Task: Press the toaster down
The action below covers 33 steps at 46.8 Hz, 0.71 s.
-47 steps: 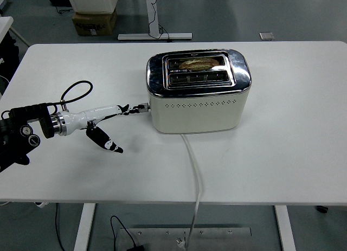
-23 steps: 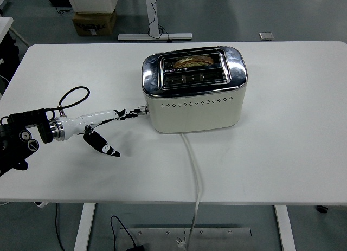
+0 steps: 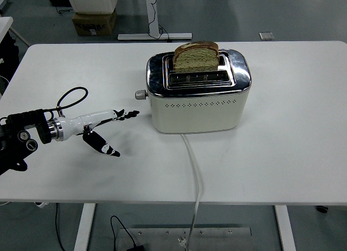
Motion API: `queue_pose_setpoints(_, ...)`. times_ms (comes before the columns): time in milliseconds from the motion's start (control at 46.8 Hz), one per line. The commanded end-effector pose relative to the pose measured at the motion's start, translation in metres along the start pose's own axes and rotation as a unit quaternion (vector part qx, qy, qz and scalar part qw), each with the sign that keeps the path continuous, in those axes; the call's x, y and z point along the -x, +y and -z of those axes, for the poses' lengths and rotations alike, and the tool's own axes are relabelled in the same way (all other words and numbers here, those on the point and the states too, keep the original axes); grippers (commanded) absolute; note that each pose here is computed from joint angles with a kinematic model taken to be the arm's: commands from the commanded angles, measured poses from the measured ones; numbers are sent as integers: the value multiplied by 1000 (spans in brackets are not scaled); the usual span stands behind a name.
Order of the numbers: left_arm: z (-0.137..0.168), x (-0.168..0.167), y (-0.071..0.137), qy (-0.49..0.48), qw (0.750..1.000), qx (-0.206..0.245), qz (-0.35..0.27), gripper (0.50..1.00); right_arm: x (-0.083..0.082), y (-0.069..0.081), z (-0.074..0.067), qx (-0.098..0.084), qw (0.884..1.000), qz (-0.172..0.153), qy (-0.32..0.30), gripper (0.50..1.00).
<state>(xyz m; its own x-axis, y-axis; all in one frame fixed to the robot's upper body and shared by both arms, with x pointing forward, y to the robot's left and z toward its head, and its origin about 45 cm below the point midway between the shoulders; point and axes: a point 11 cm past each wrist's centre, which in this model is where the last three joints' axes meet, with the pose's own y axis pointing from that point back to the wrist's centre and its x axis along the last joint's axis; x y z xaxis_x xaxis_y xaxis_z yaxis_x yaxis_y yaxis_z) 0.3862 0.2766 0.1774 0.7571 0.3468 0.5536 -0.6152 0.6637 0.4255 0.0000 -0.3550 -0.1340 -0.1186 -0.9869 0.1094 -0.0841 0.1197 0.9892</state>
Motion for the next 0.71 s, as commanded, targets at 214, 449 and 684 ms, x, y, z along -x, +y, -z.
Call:
queue_pose_setpoints(214, 0, -1, 1, 9, 1000, 2, -4, 1000, 0, 0, 0, 0, 1000, 0, 0, 998)
queue_pose_setpoints(449, 0, -6, 4, 39, 999, 9, -19, 1000, 0, 0, 0, 0, 1000, 0, 0, 998)
queue_pose_setpoints(684, 17, -37, 26, 96, 992, -5, -78, 1000, 0, 0, 0, 0, 1000, 0, 0, 998)
